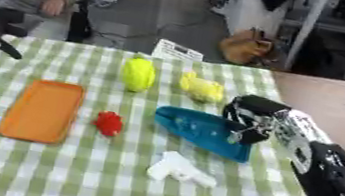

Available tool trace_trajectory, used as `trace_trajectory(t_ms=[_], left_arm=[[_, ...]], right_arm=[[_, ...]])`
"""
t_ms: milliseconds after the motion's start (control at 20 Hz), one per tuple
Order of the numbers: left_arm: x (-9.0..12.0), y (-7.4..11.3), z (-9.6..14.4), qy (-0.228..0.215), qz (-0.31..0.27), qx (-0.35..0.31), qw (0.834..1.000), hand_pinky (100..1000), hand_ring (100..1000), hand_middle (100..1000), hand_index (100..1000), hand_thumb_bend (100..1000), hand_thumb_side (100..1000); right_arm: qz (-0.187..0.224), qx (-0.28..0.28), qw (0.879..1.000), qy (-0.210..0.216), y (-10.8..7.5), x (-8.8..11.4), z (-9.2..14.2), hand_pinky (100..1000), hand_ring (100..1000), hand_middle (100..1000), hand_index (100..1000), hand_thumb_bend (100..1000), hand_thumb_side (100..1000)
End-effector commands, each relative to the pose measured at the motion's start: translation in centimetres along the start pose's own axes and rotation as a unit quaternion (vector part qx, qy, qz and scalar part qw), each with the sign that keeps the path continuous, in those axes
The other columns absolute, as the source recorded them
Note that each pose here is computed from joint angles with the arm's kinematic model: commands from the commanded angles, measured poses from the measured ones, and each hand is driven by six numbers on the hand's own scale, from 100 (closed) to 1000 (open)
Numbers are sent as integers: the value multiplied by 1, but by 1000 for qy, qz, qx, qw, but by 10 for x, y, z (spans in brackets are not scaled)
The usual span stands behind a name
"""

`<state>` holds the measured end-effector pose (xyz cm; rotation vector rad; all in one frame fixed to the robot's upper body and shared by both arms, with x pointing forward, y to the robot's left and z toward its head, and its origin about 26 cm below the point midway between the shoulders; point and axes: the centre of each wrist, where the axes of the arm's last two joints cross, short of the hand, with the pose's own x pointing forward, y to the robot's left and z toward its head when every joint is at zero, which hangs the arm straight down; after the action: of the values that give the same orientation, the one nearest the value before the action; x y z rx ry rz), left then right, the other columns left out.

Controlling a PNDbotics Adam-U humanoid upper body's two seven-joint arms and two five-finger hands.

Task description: Pick up objects on the table and place them in the box.

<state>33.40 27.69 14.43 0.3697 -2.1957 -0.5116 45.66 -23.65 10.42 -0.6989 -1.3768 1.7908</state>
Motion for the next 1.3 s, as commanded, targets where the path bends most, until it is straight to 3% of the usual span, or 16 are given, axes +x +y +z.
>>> trace_trajectory(t_ms=[50,650,1300], left_arm=[[5,4,-5,-13,-4,3,1000,525,731,801,818,100,1000],[12,5,-10,-29,-1,13,999,528,735,801,820,105,1000],[24,15,-17,-46,-9,46,998,532,733,797,818,129,995]], right_arm=[[8,-69,998,9,-36,-5,8,100,289,370,428,100,100],[12,-132,991,2,-70,9,9,100,286,371,426,100,100],[43,-125,991,8,-82,7,13,106,310,380,434,100,100]])
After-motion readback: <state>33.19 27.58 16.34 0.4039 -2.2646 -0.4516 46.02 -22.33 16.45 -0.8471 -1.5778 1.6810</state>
